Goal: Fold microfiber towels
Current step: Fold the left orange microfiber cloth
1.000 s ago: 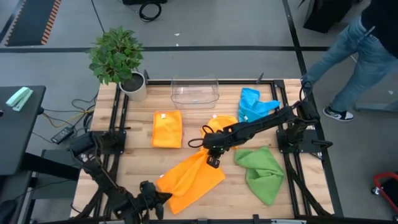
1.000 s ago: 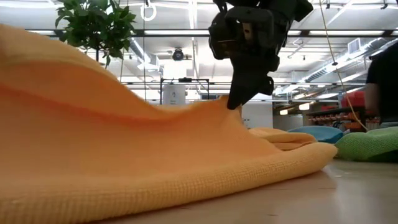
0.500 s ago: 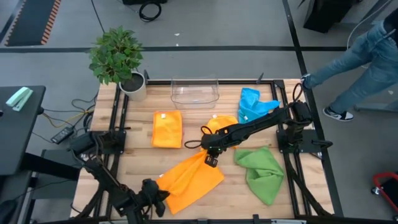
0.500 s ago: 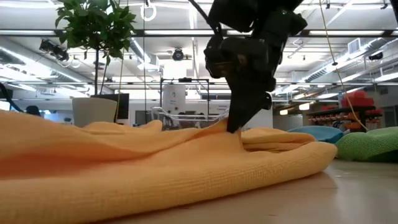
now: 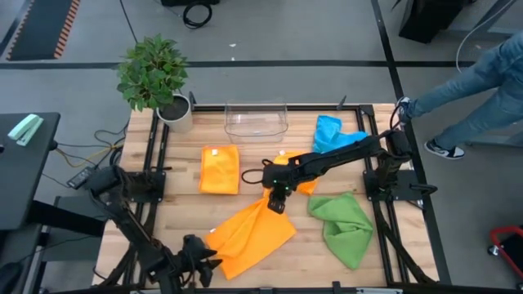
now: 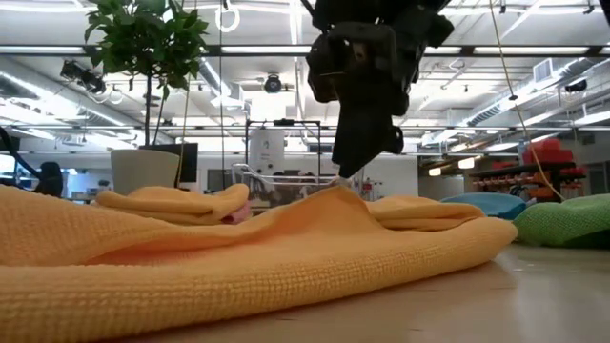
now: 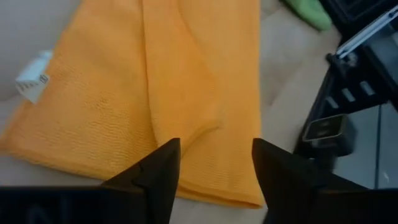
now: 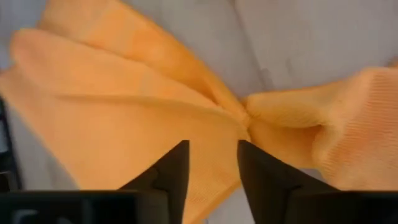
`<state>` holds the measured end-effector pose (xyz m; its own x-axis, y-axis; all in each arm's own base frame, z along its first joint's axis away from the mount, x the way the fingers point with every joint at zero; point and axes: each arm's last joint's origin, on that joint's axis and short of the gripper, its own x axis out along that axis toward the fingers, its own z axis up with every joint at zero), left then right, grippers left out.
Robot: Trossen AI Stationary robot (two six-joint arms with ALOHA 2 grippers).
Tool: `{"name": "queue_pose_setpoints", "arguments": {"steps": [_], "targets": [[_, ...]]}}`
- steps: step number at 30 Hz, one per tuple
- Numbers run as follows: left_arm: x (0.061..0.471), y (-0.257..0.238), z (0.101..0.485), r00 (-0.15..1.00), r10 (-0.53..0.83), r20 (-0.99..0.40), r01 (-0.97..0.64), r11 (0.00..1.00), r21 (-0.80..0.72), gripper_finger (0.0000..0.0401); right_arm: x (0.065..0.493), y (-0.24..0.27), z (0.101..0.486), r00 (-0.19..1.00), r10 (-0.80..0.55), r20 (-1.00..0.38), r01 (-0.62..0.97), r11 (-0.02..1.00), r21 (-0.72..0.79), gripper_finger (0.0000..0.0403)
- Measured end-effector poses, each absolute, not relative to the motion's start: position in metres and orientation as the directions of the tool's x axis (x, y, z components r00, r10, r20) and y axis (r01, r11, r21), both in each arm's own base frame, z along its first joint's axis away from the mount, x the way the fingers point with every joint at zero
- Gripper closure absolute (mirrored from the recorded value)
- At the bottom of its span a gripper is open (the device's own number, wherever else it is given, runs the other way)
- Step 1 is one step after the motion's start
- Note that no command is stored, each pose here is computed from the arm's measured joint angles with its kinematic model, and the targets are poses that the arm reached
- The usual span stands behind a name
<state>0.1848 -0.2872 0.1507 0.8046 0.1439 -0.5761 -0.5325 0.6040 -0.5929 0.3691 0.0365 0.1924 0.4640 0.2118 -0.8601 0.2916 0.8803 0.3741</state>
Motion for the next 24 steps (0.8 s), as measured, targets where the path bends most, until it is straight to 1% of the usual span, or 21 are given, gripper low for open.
{"name": "queue_pose_setpoints", "arguments": {"steps": [2,5,7,9,10,12,14,16,19,22,24], "targets": [[0.181,-0.284,0.162,0.806,0.141,-0.574,-0.529,0.607,-0.593,0.0189,0.367,0.032,0.196,0.457,0.250,-0.854,0.287,0.867,0.407,0.0242],[0.177,-0.278,0.178,0.812,0.133,-0.568,-0.515,0.621,-0.591,0.0198,0.359,0.039,0.204,0.424,0.293,-0.857,0.288,0.854,0.434,0.0232],[0.178,-0.277,0.186,0.824,0.114,-0.555,-0.479,0.665,-0.573,0.0208,0.350,0.063,0.210,0.397,0.296,-0.869,0.256,0.873,0.415,0.0231],[0.186,-0.277,0.190,0.832,0.089,-0.548,-0.416,0.753,-0.510,0.0219,0.340,0.097,0.212,0.386,0.260,-0.885,0.211,0.909,0.358,0.0232],[0.192,-0.277,0.191,0.828,0.053,-0.559,-0.364,0.809,-0.462,0.0224,0.336,0.114,0.212,0.403,0.230,-0.886,0.192,0.925,0.328,0.0233],[0.207,-0.277,0.193,0.811,-0.044,-0.583,-0.204,0.913,-0.352,0.0232,0.328,0.144,0.209,0.443,0.165,-0.881,0.166,0.951,0.262,0.0236],[0.223,-0.273,0.195,0.766,-0.160,-0.622,-0.010,0.966,-0.260,0.0236,0.324,0.164,0.202,0.482,0.102,-0.870,0.179,0.961,0.212,0.0240],[0.236,-0.261,0.191,0.712,-0.200,-0.673,0.101,0.978,-0.184,0.0238,0.324,0.169,0.194,0.488,0.047,-0.871,0.234,0.955,0.183,0.0246],[0.256,-0.240,0.189,0.659,-0.219,-0.719,0.195,0.974,-0.118,0.0231,0.332,0.166,0.186,0.506,0.025,-0.862,0.313,0.926,0.210,0.0255],[0.268,-0.222,0.185,0.607,-0.215,-0.765,0.261,0.963,-0.064,0.0215,0.339,0.163,0.181,0.523,0.022,-0.852,0.330,0.917,0.226,0.0261],[0.272,-0.217,0.185,0.581,-0.248,-0.775,0.316,0.946,-0.065,0.0202,0.340,0.162,0.180,0.522,0.019,-0.853,0.334,0.916,0.224,0.0264]]}}
